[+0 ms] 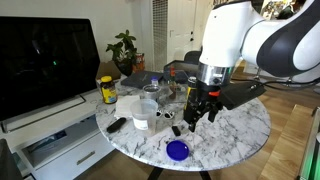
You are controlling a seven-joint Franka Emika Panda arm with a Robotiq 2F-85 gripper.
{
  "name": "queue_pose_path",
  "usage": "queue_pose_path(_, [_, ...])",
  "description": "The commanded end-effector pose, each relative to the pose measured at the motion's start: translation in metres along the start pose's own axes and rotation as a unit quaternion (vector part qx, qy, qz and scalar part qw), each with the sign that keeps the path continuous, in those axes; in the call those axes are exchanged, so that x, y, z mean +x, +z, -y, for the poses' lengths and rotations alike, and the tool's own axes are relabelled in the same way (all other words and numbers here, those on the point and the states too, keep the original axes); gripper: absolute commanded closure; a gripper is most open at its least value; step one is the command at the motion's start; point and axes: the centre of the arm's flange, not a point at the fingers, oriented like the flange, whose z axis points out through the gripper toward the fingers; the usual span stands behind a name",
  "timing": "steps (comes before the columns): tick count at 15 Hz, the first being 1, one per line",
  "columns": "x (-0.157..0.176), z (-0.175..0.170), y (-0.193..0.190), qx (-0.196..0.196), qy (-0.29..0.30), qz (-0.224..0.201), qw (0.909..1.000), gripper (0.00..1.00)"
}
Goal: Lift the blue lid and put on the torch
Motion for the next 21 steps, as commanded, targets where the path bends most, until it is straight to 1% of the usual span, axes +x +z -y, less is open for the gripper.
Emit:
queue_pose_path(1, [0.011, 0.018, 0.048, -0.008, 0.011, 0.000, 0.9999, 0.00])
queue_pose_path(2, [0.014, 0.019, 0.054, -0.007, 0.008, -0.002, 0.9999, 0.00])
queue_pose_path(3, [0.016, 0.021, 0.056, -0.004, 0.004, 0.006, 1.0000, 0.00])
queue_pose_path(4, [0.013, 0.005, 0.026, -0.012, 0.004, 0.000, 0.9999, 0.00])
queue_pose_path(6, [0.016, 0.010, 0.038, -0.011, 0.003, 0.009, 0.9999, 0.00])
queue_pose_path(9, [0.018, 0.013, 0.043, -0.009, 0.002, 0.013, 0.9999, 0.00])
queue_pose_path(12, [0.031, 0.018, 0.063, -0.003, 0.004, 0.017, 0.9998, 0.00])
queue_pose_path(16, [0.044, 0.016, 0.082, 0.005, 0.014, 0.018, 0.9997, 0.00])
queue_pose_path(21, [0.050, 0.013, 0.105, 0.021, 0.010, 0.022, 0.9995, 0.01])
